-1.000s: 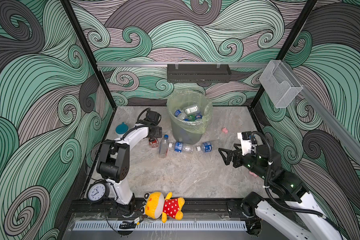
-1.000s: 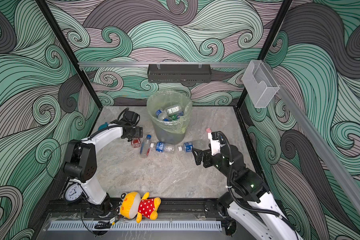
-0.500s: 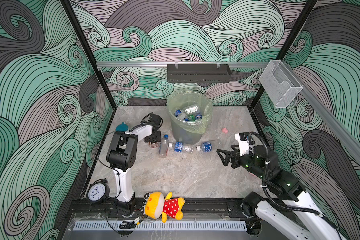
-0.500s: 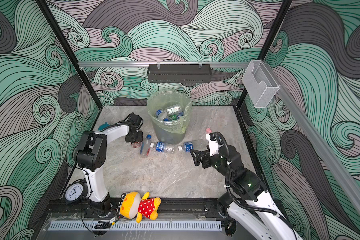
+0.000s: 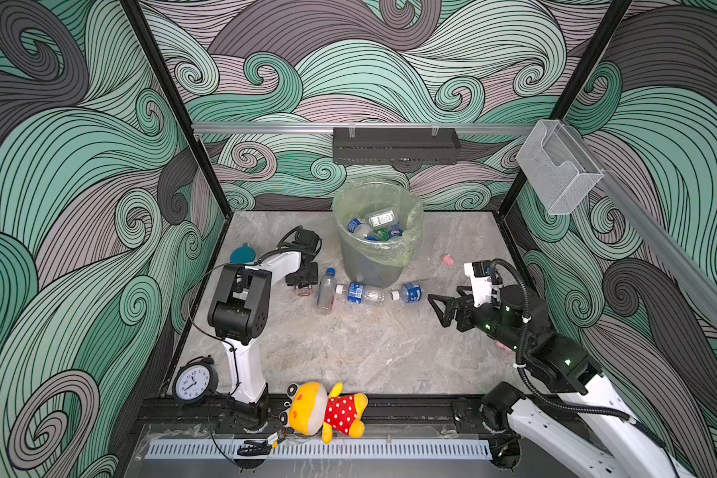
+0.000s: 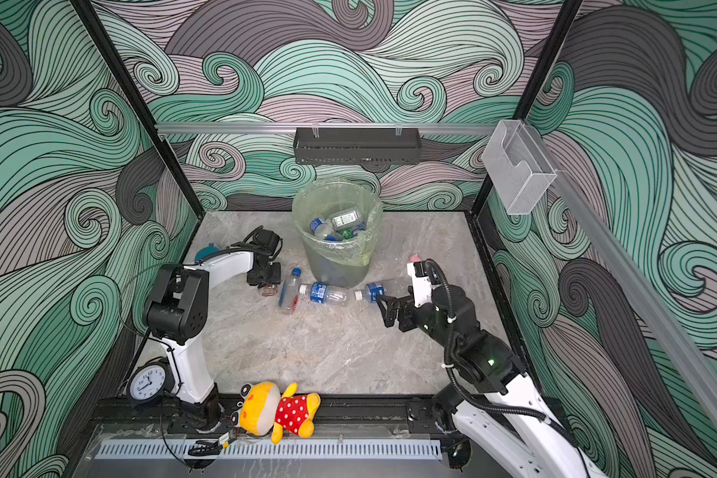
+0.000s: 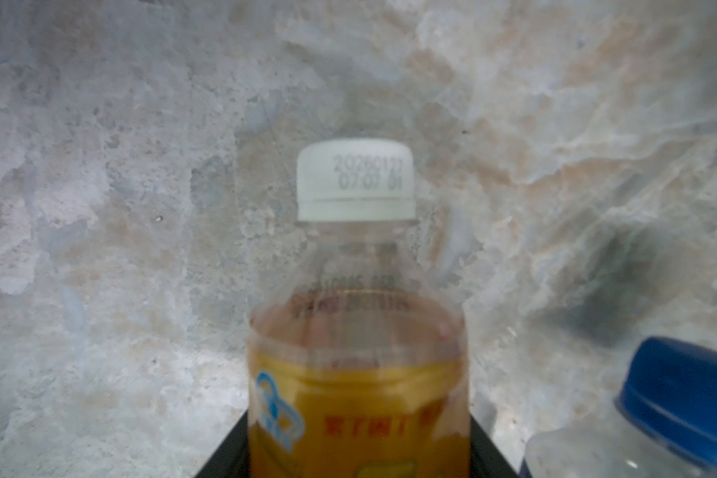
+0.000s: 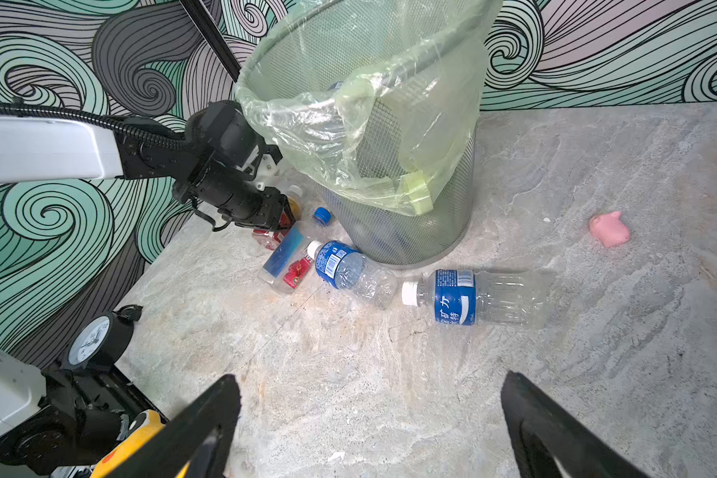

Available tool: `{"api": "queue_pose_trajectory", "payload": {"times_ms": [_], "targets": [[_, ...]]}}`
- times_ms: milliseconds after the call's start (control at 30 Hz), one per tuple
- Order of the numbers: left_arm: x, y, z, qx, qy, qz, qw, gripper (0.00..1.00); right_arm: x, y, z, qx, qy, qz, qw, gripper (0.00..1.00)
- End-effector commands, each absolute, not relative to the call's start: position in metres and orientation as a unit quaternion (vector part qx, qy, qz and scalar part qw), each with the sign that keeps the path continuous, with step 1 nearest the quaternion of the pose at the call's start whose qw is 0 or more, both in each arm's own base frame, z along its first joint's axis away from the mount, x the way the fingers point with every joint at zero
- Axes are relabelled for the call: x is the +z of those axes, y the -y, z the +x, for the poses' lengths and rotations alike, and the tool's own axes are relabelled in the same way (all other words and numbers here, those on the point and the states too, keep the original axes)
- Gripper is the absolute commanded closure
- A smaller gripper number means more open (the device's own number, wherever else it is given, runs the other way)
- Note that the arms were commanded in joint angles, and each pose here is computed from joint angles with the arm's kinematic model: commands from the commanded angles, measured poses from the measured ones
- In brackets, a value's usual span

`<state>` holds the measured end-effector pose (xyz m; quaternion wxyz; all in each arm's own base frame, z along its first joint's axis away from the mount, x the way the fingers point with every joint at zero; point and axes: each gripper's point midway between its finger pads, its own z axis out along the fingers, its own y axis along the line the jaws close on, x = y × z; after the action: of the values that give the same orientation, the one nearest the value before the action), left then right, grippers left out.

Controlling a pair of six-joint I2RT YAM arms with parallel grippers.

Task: Throw the plastic bottles in the bin
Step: 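Lower the left gripper onto the yellow-label drink bottle and close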

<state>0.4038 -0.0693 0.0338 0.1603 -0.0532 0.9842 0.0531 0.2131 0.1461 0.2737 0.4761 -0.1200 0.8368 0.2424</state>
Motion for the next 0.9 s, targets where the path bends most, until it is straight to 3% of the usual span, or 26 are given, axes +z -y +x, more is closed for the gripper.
{"api": "queue_pose_trajectory", "payload": {"times_ms": [0,533,733,867], "targets": [[0.06,0.064,0.395,0.053,-0.983,-0.045,0.172,0.52,0.27,-0.15,0.218,0.249,-0.836,-0.118,0.475,0.02],[0.162,0.058,0.313,0.01,-0.971,0.04,0.236,0.52,0.257,-0.162,0.228,0.251,-0.843,-0.128,0.459,0.02],[0.204,0.064,0.274,-0.032,-0.951,0.087,0.295,0.51,0.251,-0.172,0.234,0.265,-0.841,-0.132,0.453,0.02],[0.235,0.07,0.251,-0.068,-0.918,0.112,0.373,0.49,0.253,-0.176,0.236,0.269,-0.84,-0.138,0.45,0.03]]}}
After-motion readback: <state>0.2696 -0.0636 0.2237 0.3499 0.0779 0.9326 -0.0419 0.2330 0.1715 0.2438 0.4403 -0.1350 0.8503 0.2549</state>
